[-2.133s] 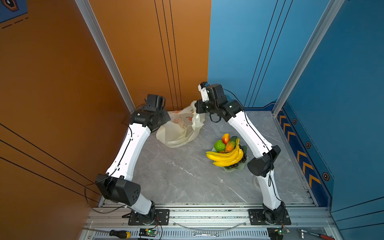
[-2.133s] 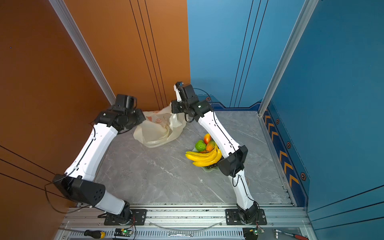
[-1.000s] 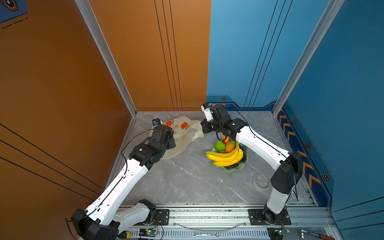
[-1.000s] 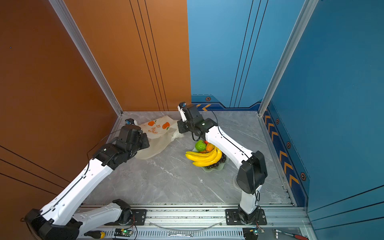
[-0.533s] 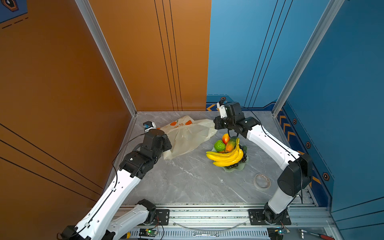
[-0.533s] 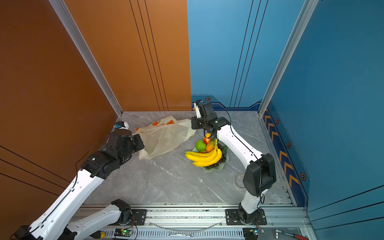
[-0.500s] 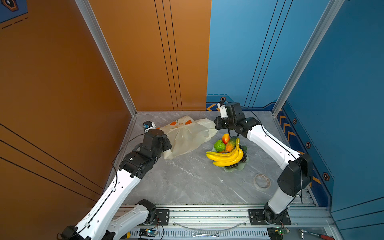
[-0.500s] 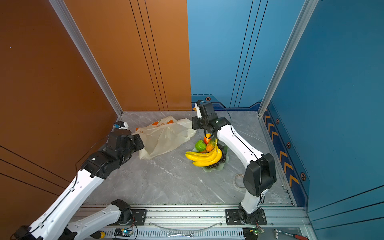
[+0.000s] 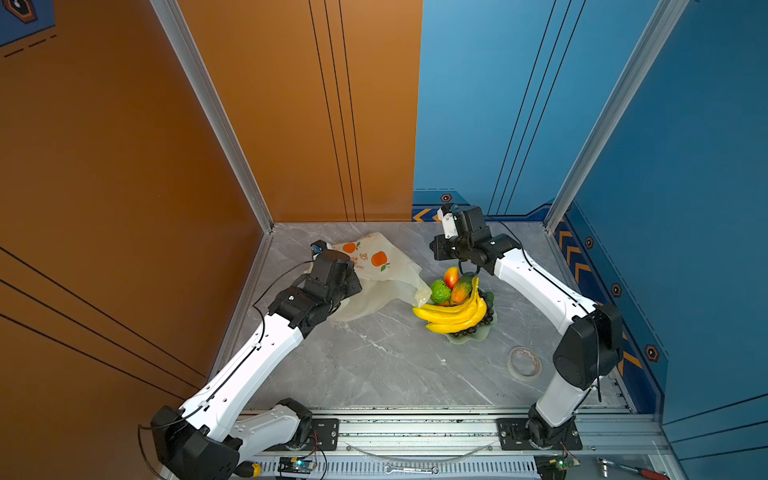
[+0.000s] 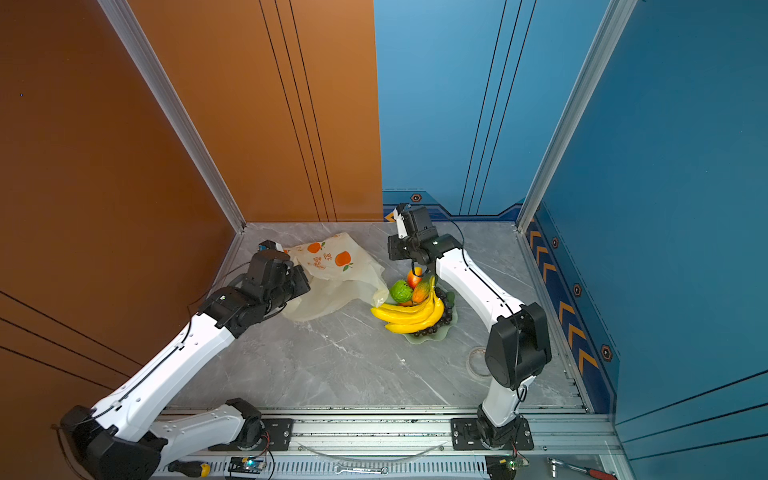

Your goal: Place the fruits into the plastic bag

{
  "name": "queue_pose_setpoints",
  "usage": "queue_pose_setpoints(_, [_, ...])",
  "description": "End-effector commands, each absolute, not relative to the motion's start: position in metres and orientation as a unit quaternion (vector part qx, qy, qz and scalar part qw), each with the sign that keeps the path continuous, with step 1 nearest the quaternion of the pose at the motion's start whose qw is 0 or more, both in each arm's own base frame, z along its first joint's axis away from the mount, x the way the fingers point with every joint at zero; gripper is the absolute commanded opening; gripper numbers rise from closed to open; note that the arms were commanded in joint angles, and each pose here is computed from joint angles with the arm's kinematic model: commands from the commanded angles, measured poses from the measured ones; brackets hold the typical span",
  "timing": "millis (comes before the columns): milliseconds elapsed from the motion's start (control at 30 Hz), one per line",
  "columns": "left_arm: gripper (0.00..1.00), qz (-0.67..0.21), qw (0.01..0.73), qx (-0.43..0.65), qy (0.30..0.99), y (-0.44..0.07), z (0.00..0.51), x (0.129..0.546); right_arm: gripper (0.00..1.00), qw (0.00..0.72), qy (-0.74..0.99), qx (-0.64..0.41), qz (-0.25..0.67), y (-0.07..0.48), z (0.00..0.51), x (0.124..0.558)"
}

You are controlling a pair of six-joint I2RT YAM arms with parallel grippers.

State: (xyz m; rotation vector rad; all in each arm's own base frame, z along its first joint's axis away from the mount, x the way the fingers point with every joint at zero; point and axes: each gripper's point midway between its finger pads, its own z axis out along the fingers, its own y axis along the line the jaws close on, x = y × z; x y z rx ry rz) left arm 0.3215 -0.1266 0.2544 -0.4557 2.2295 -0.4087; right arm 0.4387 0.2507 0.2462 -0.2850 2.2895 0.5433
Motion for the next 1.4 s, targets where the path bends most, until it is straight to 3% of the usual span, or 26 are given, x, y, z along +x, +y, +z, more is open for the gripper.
queue_pose_setpoints(0, [0.00, -0.197, 0.404, -0.168, 0.877, -0.145, 0.270, 0.327, 0.69, 0.371, 0.885, -0.120, 0.256, 0.261, 0.281, 0.421])
queue_pose_setpoints(100, [0.00, -0.207, 0.405, -0.164, 0.875, -0.151, 0.277, 0.329, 0.79, 0.341, 0.891, -0.140, 0.264, 0.266, 0.286, 0.398])
queue_pose_setpoints(467, [0.00, -0.249, 0.398, -0.174, 0.866, -0.171, 0.283, 0.331, 0.81, 0.203, 0.942, -0.221, 0.147, 0.244, 0.213, 0.331])
queue_pose_setpoints(767, [0.00, -0.268, 0.379, -0.168, 0.870, -0.195, 0.279, 0.331, 0.82, 0.234, 0.945, -0.197, 0.116, 0.230, 0.215, 0.338])
queue_pose_setpoints(1000, [0.00, -0.273, 0.373, -0.162, 0.872, -0.200, 0.278, 0.329, 0.82, 0.232, 0.946, -0.210, 0.085, 0.228, 0.182, 0.373])
queue_pose_setpoints(1200, [0.00, -0.277, 0.369, -0.162, 0.872, -0.201, 0.280, 0.328, 0.82, 0.274, 0.918, -0.282, 0.045, 0.262, 0.186, 0.393])
queue_pose_setpoints(1367, [0.00, -0.283, 0.368, -0.161, 0.871, -0.203, 0.286, 0.328, 0.84, 0.364, 0.861, -0.354, 0.037, 0.317, 0.206, 0.387])
